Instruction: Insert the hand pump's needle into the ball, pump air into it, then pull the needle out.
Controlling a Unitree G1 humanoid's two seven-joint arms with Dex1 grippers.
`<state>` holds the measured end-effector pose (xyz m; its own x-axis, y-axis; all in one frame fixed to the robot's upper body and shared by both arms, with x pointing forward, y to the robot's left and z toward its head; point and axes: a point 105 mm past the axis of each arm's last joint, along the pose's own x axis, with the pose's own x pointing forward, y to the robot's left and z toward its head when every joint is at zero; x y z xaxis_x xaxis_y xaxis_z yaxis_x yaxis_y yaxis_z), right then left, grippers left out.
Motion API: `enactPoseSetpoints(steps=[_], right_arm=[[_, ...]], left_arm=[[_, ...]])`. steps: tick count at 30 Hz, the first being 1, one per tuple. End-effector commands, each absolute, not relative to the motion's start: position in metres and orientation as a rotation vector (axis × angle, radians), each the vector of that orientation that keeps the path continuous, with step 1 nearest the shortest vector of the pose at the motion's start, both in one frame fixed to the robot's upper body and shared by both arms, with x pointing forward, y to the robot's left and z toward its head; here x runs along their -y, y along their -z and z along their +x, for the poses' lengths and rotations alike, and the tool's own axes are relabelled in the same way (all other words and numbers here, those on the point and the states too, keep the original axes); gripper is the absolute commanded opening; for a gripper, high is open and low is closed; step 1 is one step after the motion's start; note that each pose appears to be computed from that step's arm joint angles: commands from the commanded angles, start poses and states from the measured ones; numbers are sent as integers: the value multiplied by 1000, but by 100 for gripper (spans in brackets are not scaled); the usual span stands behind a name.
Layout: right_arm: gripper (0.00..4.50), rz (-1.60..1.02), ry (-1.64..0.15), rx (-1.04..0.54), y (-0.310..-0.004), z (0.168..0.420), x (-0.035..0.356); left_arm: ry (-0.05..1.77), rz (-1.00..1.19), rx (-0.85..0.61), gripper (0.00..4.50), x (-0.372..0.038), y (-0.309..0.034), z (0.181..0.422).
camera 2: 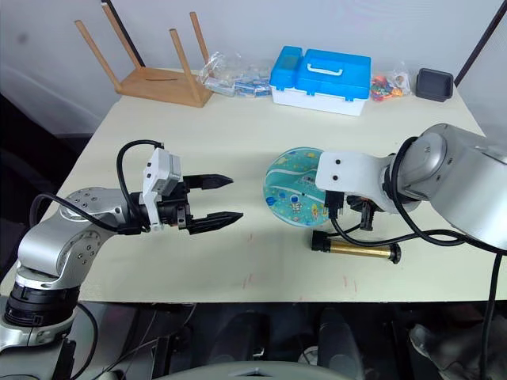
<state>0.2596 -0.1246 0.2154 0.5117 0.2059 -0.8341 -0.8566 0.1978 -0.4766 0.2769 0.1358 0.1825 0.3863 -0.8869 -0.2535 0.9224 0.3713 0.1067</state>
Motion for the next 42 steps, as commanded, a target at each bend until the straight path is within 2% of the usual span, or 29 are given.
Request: enactPoseSetpoints(steps=[1, 11, 23, 24, 27, 28, 29, 33, 35, 36, 42], right_arm=[[34, -1153, -815, -670, -214, 267, 119], [34, -1157, -790, -634, -201, 281, 97], [34, -1160, -798, -624, -190, 287, 81], [34, -1159, -800, -624, -188, 287, 80], [34, -1159, -799, -627, -185, 289, 77], [34, -1160, -797, -629, -184, 289, 76], [34, -1162, -796, -631, -183, 290, 76], [34, -1171, -789, -642, -177, 291, 75], [34, -1176, -776, -647, -175, 293, 76], [34, -1179, -769, -651, -174, 294, 76], [34, -1174, -737, -662, -173, 300, 79]], left_arm=[[1117, 267, -169, 450, -130, -189, 289], [1022, 313, -217, 450, -115, -183, 330], [1002, 318, -230, 450, -82, -171, 353], [992, 318, -235, 399, -80, -168, 354], [961, 298, -255, 309, -74, -161, 354], [953, 290, -259, 258, -72, -160, 354], [945, 283, -261, 241, -70, -159, 353], [888, 245, -288, 78, -65, -153, 349], [857, 228, -295, 22, -63, -151, 347], [842, 223, -297, 1, -63, -150, 346], [766, 181, -319, 0, -62, -148, 343]])
